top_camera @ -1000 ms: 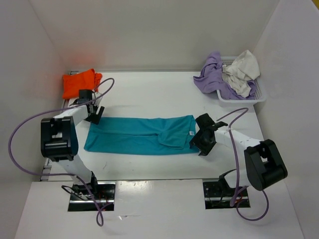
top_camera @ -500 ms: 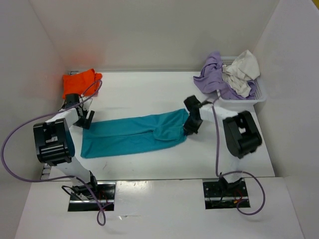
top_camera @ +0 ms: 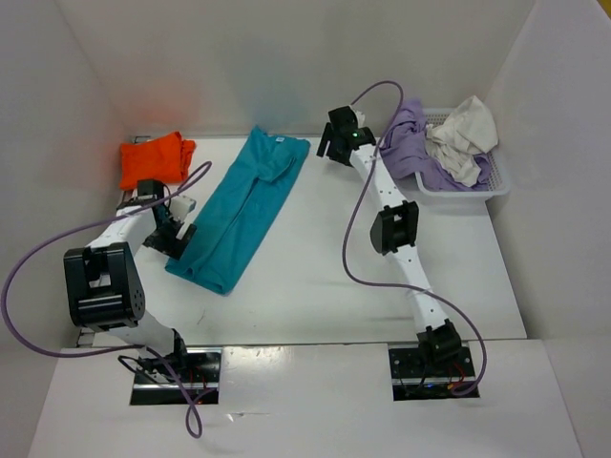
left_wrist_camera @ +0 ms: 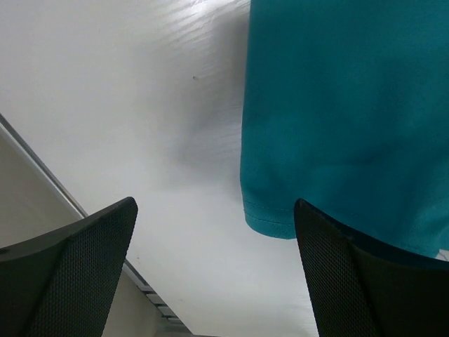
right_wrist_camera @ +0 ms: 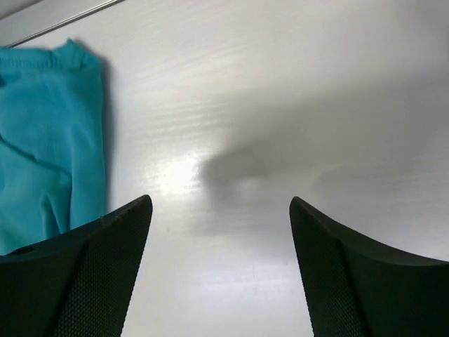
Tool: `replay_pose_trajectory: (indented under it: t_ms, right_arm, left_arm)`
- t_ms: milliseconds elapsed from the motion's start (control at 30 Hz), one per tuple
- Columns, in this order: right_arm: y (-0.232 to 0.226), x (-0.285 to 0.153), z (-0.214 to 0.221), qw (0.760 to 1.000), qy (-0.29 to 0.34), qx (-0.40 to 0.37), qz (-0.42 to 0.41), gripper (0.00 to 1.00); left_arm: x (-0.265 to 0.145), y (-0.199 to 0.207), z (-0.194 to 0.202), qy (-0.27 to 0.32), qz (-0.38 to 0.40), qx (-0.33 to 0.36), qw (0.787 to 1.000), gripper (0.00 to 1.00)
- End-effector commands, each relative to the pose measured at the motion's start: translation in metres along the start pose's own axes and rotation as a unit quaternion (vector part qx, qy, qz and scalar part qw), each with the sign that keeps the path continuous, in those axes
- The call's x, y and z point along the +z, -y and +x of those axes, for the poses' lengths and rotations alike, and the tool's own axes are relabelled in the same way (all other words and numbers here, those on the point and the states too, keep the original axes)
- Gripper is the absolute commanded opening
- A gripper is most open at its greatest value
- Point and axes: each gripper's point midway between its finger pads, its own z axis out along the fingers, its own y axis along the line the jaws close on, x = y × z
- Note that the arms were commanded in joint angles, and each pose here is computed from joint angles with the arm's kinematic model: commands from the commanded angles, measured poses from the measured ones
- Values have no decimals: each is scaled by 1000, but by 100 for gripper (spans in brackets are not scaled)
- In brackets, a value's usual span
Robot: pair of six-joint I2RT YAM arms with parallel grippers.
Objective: Fold and stack the t-shirts
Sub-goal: Rotate the tshirt 90 degrees
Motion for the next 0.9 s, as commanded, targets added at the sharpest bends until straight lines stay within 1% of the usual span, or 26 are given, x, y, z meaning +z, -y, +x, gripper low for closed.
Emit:
replay_pose_trajectory:
  t_ms: [0, 33, 67, 100, 133, 167, 200, 233, 267, 300, 333, 367, 400, 433, 467, 500, 533, 600, 633, 667, 700, 733, 800, 833, 867]
  right_arm:
    - [-23, -97, -50, 998, 35, -40, -16, 85]
    - [-26, -109, -49, 998, 30, -44, -17, 85]
    - [-40, -150, -70, 996, 63, -50, -27, 85]
    - [-46, -169, -73, 996, 70, -54, -30, 88]
    - [-43, -174, -59, 996, 49, -72, -18, 88]
    - [-57, -191, -49, 995, 46, -85, -25, 89]
    - [-62, -222, -51, 993, 53, -95, -33, 89]
    - [-57, -215, -20, 993, 14, -119, -17, 89]
    - [-60, -220, 0, 991, -3, -132, -12, 89]
    - [-70, -236, 54, 983, -43, -178, -18, 89]
    - [-93, -242, 70, 982, -27, -180, -50, 89]
    - [-109, -252, 96, 978, -35, -188, -83, 89]
    - [-128, -274, 159, 966, -88, -199, -137, 87]
    - [-149, -279, 182, 962, -101, -185, -175, 83]
    - [-159, -288, 203, 956, -125, -178, -195, 82]
    - [-172, -295, 250, 944, -178, -178, -212, 80]
    - [-177, -296, 271, 939, -198, -178, -216, 79]
    - [-198, -304, 298, 927, -222, -176, -244, 78]
    - [-202, -299, 323, 922, -240, -186, -241, 77]
    - [-196, -294, 330, 922, -253, -193, -223, 77]
    - [-201, -296, 333, 920, -254, -196, -226, 77]
    - [-201, -293, 339, 921, -264, -184, -220, 77]
    - [-201, -285, 355, 917, -280, -164, -230, 75]
    - [-202, -285, 366, 913, -301, -147, -234, 75]
    - [-203, -284, 369, 912, -307, -141, -234, 75]
  left_arm:
    - [-19, 0, -14, 19, 0, 5, 1000, 99]
    - [-19, -3, -14, 20, -8, 5, 1000, 99]
    - [-19, -3, -14, 20, -8, 5, 1000, 99]
    - [-17, -2, -13, 20, -8, 5, 1000, 99]
    - [-20, -3, -14, 24, -10, 4, 1000, 99]
    - [-18, -2, -13, 24, -10, 4, 1000, 99]
    - [-18, -1, -11, 24, -10, 4, 1000, 100]
    - [-17, 1, -8, 26, -11, 4, 1000, 100]
    - [-14, 1, -6, 25, -16, 4, 1000, 100]
    - [-15, 2, -3, 25, -16, 4, 1000, 100]
    - [-16, 2, -4, 30, -20, 3, 999, 100]
    - [-12, 5, 0, 28, -18, 3, 999, 100]
    - [-15, 4, -1, 33, -21, -3, 999, 100]
    - [-15, 5, 0, 35, -22, -3, 999, 100]
    - [-15, 5, 0, 35, -22, -10, 999, 100]
    - [-15, 7, 2, 35, -22, -10, 999, 100]
    - [-15, 6, 0, 39, -24, -10, 999, 100]
    - [-15, 7, 2, 39, -24, -15, 999, 100]
    - [-16, 9, 5, 39, -24, -15, 999, 100]
    - [-16, 9, 5, 40, -24, -21, 999, 100]
    - [-22, 6, 0, 54, -32, -27, 998, 100]
    - [-23, 5, 3, 52, -38, -27, 998, 100]
    - [-29, 0, 0, 66, -48, -45, 996, 100]
    - [-29, 0, 1, 70, -41, -51, 995, 100]
    - [-31, -3, 1, 77, -41, -67, 994, 100]
